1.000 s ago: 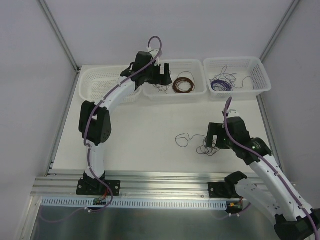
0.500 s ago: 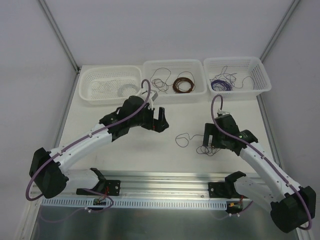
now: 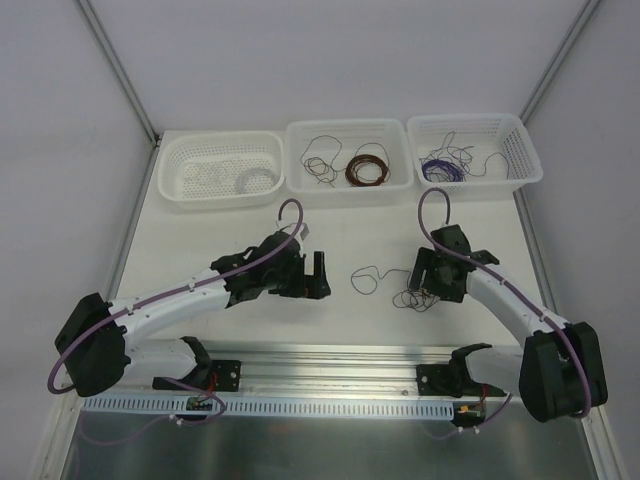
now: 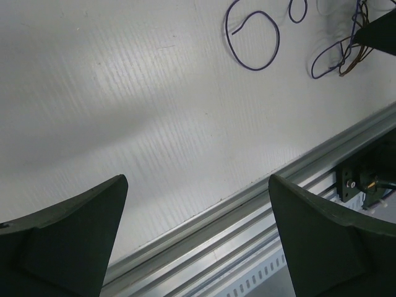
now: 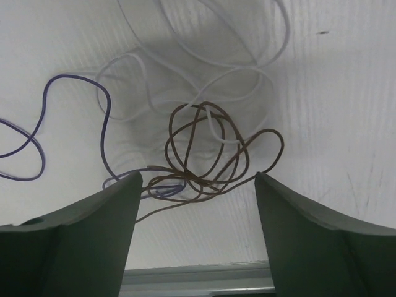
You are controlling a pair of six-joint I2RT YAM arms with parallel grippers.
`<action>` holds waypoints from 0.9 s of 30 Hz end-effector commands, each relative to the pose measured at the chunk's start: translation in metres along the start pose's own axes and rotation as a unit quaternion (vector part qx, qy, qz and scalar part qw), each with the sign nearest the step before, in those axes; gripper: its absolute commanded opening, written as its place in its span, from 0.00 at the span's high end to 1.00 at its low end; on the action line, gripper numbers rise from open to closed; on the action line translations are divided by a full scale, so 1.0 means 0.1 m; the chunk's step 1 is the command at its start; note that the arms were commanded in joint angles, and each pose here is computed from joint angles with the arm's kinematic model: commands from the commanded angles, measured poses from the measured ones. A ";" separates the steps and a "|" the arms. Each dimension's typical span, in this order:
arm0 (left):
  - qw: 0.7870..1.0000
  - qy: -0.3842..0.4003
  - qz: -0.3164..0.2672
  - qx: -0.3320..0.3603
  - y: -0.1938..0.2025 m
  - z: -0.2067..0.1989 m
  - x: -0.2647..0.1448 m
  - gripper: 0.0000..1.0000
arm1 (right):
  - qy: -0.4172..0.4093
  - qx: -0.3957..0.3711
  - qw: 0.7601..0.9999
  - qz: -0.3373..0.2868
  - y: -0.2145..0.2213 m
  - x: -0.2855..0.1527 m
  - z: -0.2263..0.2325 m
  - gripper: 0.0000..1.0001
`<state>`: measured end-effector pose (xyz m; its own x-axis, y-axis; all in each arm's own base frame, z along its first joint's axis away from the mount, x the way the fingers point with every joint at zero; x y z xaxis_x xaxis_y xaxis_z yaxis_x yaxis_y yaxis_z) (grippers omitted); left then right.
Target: Untangle the cables
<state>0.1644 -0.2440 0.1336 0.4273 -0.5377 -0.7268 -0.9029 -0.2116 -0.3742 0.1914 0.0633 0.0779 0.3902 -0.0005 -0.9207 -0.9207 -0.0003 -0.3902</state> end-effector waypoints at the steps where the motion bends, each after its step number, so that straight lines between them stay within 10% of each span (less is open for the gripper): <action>1: 0.999 -0.009 -0.028 -0.045 -0.04 0.00 0.02 0.01 | -0.029 0.005 1.000 0.006 -0.03 0.12 0.11 0.25; 13: 0.988 -0.045 -0.044 -0.139 -0.08 -0.21 0.23 0.03 | -0.182 -0.162 0.970 -0.010 -0.08 0.09 0.95 0.95; 27: 0.975 -0.090 -0.088 -0.181 -0.28 -0.43 0.69 0.29 | -0.210 -0.198 0.957 -0.010 -0.03 0.03 1.24 0.99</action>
<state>0.2011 -0.3021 0.1122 0.4841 -0.3682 -0.7938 -0.8205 -0.5061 -0.2657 0.1888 0.1807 0.0709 0.2754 0.3876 -0.8797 -0.8211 -0.3811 -0.4250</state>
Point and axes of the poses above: each gripper's point midway between its finger pads, its own x axis out along the fingers, its own z axis along the line the jaws close on, y = z × x, the point moved 4 cm from there along -x, back along the fingers, and after that the axes turned 15 degrees about -x, right-handed, at the moved point
